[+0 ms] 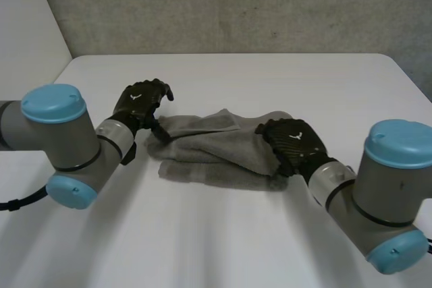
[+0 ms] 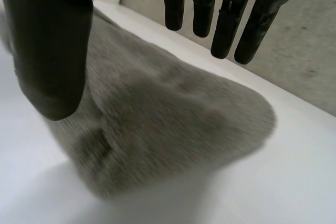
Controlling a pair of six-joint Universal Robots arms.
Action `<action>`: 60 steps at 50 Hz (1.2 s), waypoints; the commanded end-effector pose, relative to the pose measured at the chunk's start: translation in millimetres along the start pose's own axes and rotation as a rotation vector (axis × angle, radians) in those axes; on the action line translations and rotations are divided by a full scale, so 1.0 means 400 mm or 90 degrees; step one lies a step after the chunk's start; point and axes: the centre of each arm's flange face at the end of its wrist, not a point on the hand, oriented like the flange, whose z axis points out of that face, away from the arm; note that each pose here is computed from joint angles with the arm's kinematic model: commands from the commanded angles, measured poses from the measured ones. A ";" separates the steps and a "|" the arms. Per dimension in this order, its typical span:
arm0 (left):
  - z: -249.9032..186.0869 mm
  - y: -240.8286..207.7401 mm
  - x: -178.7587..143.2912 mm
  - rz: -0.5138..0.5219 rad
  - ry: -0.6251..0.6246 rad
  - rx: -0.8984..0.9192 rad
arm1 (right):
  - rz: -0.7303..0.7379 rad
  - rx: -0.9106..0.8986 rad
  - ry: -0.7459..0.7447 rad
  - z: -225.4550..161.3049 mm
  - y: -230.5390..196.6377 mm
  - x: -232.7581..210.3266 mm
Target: Fold the towel.
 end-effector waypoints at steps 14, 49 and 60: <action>-0.037 0.019 -0.084 -0.015 -0.045 -0.031 | 0.078 -0.032 -0.058 0.123 0.062 -0.092; -0.081 -0.026 0.056 -0.004 0.037 -0.004 | 0.065 -0.076 0.046 -0.057 0.061 0.092; -0.079 -0.031 0.187 -0.065 0.121 0.007 | 0.068 -0.061 0.050 -0.087 0.040 0.082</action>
